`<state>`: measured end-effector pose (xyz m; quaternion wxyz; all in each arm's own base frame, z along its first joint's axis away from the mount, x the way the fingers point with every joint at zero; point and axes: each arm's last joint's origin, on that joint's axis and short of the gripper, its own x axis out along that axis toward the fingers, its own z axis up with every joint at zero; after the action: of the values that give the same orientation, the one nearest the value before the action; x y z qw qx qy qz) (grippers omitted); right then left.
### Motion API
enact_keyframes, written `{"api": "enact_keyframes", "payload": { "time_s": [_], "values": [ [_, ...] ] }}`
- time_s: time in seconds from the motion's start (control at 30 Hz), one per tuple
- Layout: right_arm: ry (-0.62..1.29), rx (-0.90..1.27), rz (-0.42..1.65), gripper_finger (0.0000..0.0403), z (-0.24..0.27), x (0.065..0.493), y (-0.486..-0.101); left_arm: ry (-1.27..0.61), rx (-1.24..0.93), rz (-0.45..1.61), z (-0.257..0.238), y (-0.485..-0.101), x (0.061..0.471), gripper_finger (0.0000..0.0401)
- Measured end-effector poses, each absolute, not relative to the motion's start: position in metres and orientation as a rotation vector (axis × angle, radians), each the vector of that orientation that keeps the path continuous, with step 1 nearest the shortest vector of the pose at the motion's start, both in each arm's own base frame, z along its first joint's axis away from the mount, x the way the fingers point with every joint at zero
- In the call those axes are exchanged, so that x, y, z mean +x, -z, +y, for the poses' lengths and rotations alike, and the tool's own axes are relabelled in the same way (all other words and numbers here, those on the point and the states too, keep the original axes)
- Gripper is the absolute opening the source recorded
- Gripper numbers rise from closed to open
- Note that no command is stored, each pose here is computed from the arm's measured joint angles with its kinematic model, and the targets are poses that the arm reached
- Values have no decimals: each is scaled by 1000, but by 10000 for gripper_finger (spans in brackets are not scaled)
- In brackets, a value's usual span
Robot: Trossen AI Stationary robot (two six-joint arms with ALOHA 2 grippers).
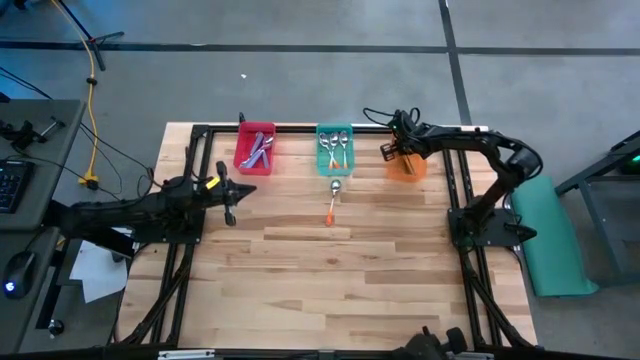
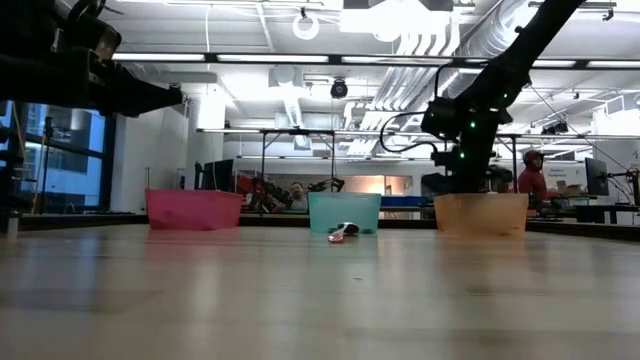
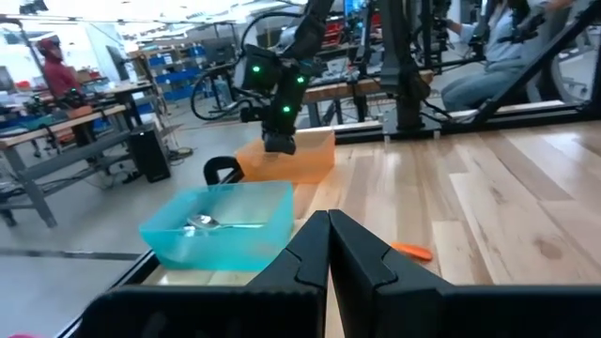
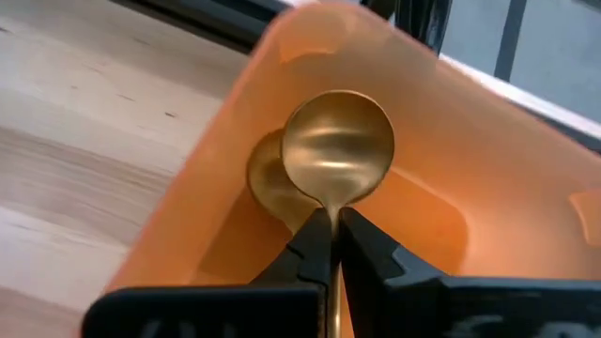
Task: Sort silverware by color (type)
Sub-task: Put the gold spoon into the orange bin, then put the orange spoon into the green bin
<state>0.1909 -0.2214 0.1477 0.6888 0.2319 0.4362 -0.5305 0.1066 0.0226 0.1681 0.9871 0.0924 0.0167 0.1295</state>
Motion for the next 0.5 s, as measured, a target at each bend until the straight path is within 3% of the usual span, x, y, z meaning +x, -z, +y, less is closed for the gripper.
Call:
{"api": "enact_keyframes", "payload": {
  "time_s": [0.2, 0.5],
  "values": [
    [1198, 519, 975, 14, -223, 190, -147, -277, 195, 21, 22, -169, 103, 1],
    [1213, 465, 894, 97, -212, 189, -175, -284, 205, 2, 21, -169, 95, 1]
  ]
}}
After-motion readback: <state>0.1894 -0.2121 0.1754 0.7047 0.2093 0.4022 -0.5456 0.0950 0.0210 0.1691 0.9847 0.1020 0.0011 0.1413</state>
